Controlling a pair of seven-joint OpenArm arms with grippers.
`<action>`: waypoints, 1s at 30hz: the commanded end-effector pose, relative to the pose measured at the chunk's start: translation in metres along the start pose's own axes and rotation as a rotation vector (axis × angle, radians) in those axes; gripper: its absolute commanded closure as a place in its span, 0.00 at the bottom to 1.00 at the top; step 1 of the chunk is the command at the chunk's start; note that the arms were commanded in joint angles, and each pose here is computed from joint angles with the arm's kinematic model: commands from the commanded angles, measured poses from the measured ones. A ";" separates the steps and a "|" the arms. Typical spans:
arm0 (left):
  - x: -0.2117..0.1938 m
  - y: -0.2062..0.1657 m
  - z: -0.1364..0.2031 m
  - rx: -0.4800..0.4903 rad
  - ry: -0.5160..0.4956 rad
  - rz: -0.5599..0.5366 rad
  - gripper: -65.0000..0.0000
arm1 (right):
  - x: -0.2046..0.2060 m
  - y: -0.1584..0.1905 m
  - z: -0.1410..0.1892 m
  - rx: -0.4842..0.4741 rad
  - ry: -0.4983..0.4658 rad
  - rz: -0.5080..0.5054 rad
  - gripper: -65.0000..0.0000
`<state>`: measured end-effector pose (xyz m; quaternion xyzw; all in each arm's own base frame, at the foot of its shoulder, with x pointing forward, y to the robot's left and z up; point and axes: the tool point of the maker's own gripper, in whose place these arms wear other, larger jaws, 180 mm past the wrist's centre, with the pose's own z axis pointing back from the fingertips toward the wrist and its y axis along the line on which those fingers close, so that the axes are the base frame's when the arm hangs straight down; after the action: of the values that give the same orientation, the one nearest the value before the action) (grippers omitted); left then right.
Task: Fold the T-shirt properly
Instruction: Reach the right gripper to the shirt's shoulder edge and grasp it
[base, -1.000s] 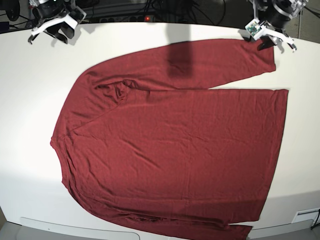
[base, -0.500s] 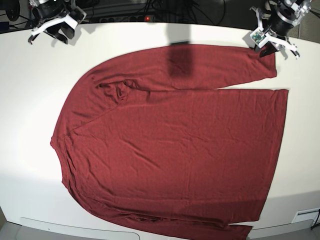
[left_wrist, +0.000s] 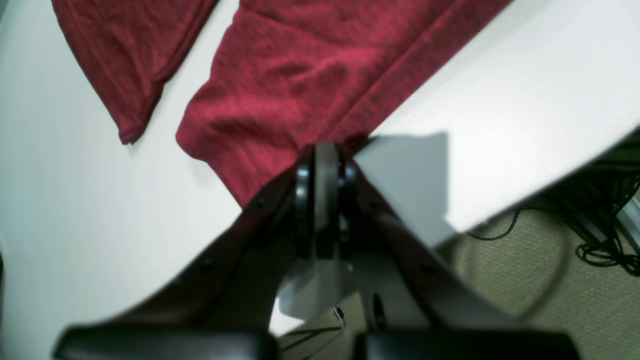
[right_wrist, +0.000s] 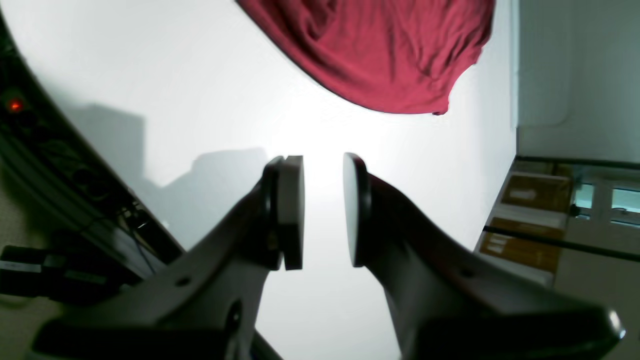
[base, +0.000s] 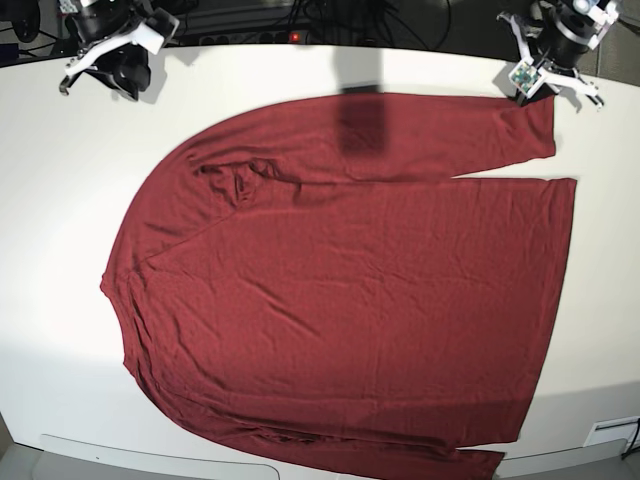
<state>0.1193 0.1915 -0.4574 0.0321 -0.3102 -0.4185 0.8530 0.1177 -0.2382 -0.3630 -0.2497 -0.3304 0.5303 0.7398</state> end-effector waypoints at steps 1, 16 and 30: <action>-0.036 -0.028 0.008 -0.105 0.143 -0.021 1.00 | 0.007 -0.009 0.001 -0.030 -0.038 0.007 0.78; 0.002 -0.002 0.013 0.007 0.071 -0.037 1.00 | 0.034 0.003 -0.024 0.175 -0.141 0.046 0.50; 0.013 0.000 0.014 0.010 0.041 -0.022 1.00 | 0.041 0.004 -0.055 0.173 -0.162 -0.024 0.50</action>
<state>0.1195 0.1859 -0.4413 0.0521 -0.2959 -0.4209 0.8559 0.1605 -0.2001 -0.4005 -0.1331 -0.3327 0.5625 0.7451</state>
